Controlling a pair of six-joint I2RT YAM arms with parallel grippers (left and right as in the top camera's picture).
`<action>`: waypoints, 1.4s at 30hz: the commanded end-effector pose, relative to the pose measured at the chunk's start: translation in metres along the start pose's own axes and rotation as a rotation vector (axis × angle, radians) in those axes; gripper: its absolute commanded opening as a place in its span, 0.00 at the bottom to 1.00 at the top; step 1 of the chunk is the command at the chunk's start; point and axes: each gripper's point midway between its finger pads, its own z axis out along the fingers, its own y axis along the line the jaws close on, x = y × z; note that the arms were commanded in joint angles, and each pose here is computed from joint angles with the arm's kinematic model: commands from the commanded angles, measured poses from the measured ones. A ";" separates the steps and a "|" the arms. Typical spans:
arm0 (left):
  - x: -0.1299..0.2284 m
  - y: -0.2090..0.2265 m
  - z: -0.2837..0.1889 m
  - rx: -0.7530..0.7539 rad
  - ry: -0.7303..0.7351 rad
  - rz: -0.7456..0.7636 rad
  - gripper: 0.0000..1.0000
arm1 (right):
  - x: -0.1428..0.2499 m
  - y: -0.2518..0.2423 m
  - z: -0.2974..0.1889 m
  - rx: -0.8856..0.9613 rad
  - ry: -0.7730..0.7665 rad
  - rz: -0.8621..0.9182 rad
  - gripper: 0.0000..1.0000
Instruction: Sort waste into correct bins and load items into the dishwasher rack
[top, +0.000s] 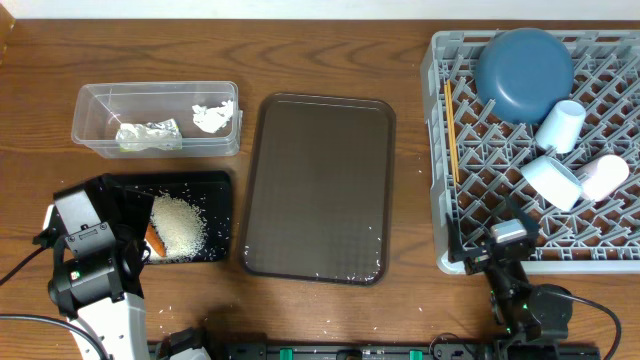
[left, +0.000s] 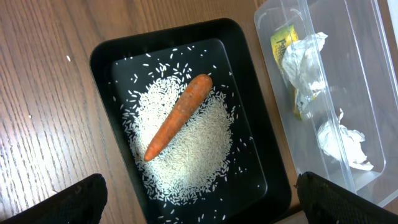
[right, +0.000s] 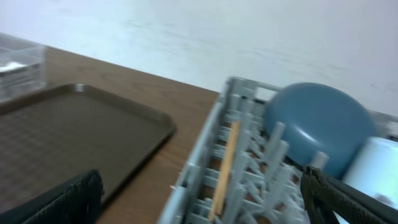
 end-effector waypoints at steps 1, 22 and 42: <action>-0.001 0.002 0.000 -0.009 -0.005 -0.014 1.00 | 0.002 -0.011 -0.001 0.052 0.007 -0.011 0.99; -0.001 0.002 0.000 -0.009 -0.005 -0.014 1.00 | 0.002 -0.013 -0.002 0.060 0.008 -0.010 0.99; 0.007 0.017 0.001 -0.074 0.026 0.016 1.00 | 0.002 -0.013 -0.002 0.060 0.009 -0.010 0.99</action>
